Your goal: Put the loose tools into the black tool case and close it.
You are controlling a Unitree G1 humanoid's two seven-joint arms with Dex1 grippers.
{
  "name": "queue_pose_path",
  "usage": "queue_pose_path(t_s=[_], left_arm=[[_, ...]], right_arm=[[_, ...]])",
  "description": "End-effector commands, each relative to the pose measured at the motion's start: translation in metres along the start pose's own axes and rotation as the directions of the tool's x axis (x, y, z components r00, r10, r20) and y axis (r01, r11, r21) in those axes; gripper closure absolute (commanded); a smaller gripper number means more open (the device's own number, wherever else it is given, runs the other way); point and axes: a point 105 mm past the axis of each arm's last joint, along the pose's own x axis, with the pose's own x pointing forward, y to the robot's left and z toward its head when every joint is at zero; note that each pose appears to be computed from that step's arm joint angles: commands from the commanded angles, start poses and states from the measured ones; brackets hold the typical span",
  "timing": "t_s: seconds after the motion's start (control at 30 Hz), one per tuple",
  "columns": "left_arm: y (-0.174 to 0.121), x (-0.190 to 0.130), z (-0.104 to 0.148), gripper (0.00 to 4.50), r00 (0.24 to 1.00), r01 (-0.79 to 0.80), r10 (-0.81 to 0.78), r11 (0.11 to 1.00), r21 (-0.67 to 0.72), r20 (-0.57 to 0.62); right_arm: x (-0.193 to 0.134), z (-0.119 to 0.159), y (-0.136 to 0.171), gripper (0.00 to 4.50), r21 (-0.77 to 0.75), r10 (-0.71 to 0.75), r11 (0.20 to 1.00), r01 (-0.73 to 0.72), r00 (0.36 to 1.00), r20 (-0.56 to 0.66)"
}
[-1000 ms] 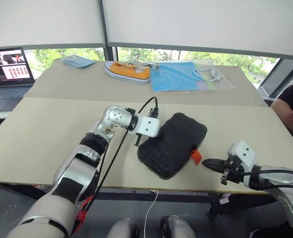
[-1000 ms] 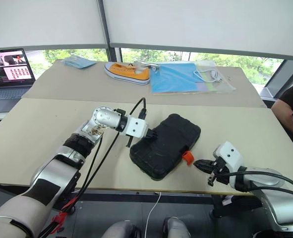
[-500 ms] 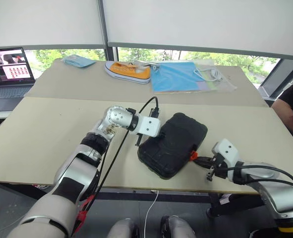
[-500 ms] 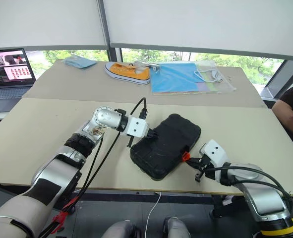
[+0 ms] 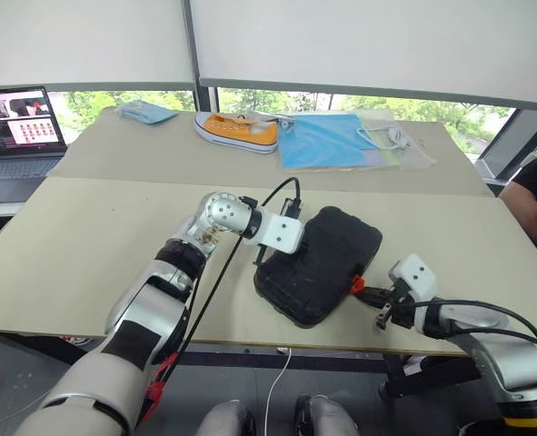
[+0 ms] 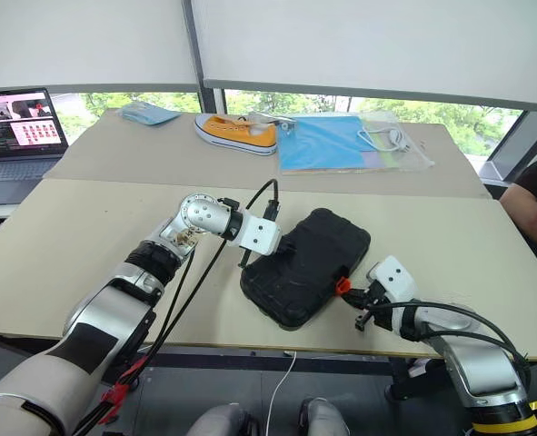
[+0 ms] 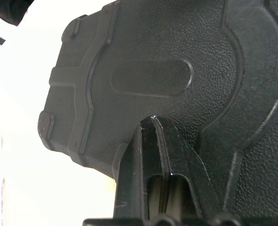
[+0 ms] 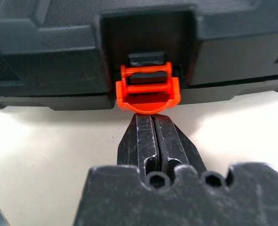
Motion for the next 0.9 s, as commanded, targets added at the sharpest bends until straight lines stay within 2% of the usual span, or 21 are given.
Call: queue_pose_path(t_s=[0.03, 0.63, 0.9], left_arm=[[-0.044, 0.029, -0.01, 4.5, 0.983, 0.181, -0.182, 0.983, -0.03, -0.027], [-0.049, 0.029, -0.013, 4.5, 0.98, 0.196, -0.197, 0.98, -0.026, -0.035], [-0.049, 0.03, -0.013, 4.5, 0.98, 0.195, -0.196, 0.981, -0.024, -0.038]], right_arm=[[-0.012, 0.064, 0.004, 4.47, -0.128, 0.016, 0.992, 0.011, 0.978, 0.207], [-0.013, 0.078, 0.008, 4.47, -0.119, 0.015, 0.993, 0.016, 0.965, 0.26], [-0.003, 0.066, 0.012, 4.47, -0.131, 0.021, 0.991, 0.008, 0.976, 0.216]])
